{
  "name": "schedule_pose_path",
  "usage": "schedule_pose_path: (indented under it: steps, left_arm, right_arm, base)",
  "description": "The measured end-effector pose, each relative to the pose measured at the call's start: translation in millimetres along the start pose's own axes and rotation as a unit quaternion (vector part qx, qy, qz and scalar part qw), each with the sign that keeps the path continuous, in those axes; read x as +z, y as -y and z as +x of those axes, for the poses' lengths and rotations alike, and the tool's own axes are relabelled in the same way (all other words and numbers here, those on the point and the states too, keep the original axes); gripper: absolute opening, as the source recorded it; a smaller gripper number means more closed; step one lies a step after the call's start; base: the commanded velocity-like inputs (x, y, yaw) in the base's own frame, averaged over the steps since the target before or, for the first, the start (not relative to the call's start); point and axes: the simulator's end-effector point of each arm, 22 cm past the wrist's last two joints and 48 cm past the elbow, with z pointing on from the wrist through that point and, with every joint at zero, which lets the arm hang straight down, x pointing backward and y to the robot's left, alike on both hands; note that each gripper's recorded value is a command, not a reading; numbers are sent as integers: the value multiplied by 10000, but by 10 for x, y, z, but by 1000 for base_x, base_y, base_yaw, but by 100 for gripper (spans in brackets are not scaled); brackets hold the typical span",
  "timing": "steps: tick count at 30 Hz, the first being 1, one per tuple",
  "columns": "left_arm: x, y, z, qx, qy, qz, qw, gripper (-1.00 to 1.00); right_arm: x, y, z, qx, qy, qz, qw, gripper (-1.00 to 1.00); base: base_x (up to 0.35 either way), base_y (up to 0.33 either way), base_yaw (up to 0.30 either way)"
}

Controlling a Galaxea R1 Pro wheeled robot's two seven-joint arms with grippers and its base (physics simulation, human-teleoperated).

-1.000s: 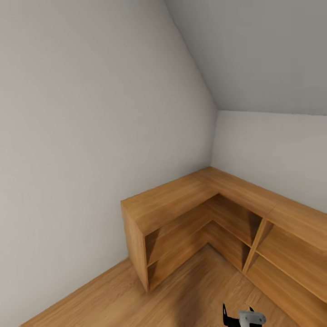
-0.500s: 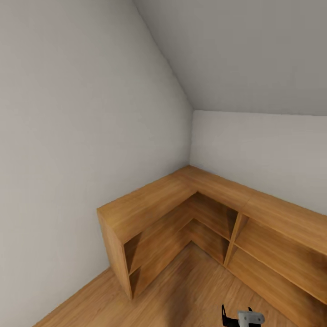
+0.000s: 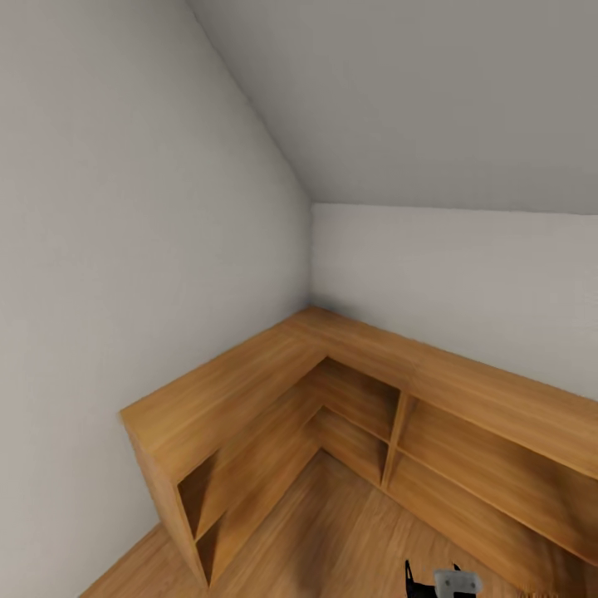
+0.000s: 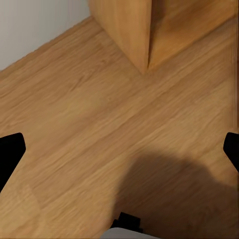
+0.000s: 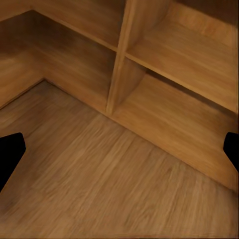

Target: In the bedroom, organize the workspace by keeping the computer under the desk, ensuring the monitor is on the desk, placing the keyboard on the desk next to the monitor, placing the mouse on the desk next to the keyboard, moving the folder from the swivel chair onto the desk next to the mouse, stacking the notebook on top of the folder with the pen on top of the notebook, and positioning the swivel chair next to the desk.

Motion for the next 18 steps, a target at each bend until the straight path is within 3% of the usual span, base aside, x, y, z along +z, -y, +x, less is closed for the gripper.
schedule_pose_path:
  steps: [12, 18]
  left_arm:
    - [0, -6, 12, 9, -16, -2, 10000, 100]
    - [-10, 2, 52, 16, -73, -1, 10000, 100]
  right_arm:
    - [-5, -21, 12, 2, -19, 2, 10000, 100]
    - [-8, 4, 51, -8, -67, 64, 10000, 100]
  base:
    - [2, 0, -263]
    - [25, 0, -91]
